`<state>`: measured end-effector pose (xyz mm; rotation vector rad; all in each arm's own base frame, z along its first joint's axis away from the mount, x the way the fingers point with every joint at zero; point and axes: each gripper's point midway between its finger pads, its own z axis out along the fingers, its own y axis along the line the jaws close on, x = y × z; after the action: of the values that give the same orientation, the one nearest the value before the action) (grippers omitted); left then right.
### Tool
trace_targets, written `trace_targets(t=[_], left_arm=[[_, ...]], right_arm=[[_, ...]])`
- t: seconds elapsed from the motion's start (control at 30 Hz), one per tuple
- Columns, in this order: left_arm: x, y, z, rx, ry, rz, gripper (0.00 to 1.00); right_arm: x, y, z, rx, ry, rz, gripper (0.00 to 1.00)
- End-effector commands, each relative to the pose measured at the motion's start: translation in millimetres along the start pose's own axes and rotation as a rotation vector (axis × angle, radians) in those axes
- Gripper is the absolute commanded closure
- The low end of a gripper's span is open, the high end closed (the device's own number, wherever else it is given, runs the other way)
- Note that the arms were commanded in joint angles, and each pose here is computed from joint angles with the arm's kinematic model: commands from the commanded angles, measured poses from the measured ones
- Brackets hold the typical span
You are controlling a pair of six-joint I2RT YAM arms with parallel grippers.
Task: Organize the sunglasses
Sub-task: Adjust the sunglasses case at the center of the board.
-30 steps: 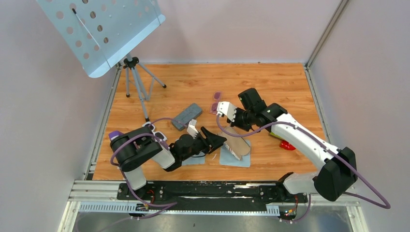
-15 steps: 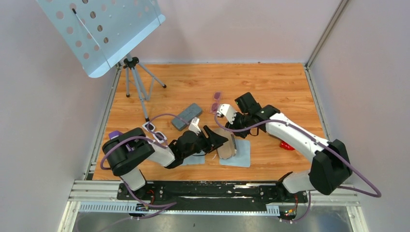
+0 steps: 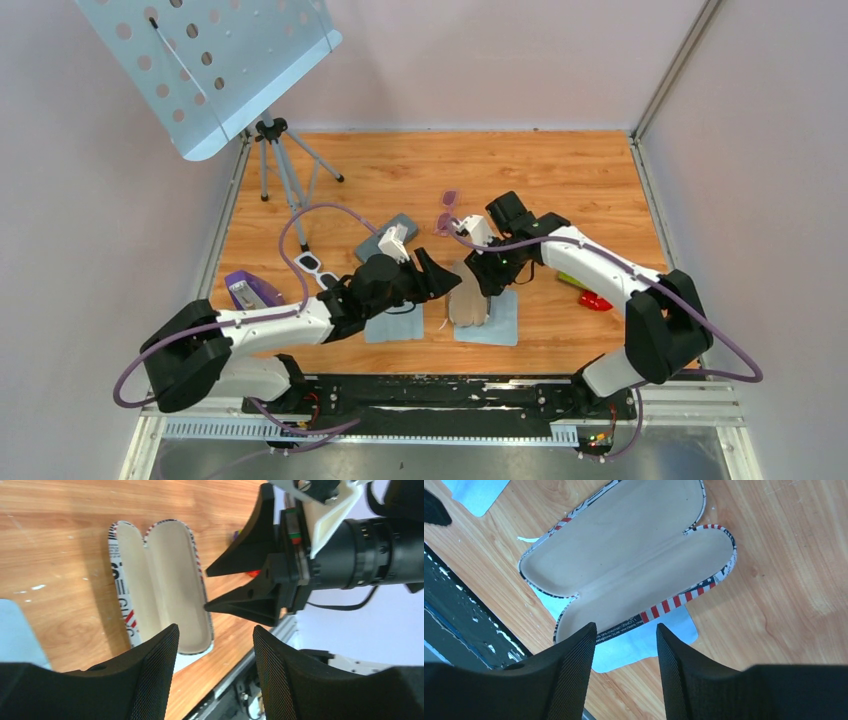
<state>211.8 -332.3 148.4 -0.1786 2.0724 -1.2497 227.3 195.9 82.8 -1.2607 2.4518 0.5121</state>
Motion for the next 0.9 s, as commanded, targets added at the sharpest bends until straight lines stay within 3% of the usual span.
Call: trace_targets(t=[0.0,0.2,0.43,0.87], left_arm=[[4,44,-9,-0.187,0.026,0.144,0.40],[-2,46,-16,-0.197,-0.001,0.154,0.41],[-9,48,-24,-0.214,-0.030,0.164,0.41],[-8,52,-24,-0.221,-0.026,0.172,0.41]], right_arm=[[3,-8,-9,0.061,0.027,0.097,0.42],[9,2,4,-0.034,0.085,0.243,0.33],[12,-12,15,0.002,0.160,0.332,0.34],[1,-22,19,-0.012,0.155,0.346,0.68]])
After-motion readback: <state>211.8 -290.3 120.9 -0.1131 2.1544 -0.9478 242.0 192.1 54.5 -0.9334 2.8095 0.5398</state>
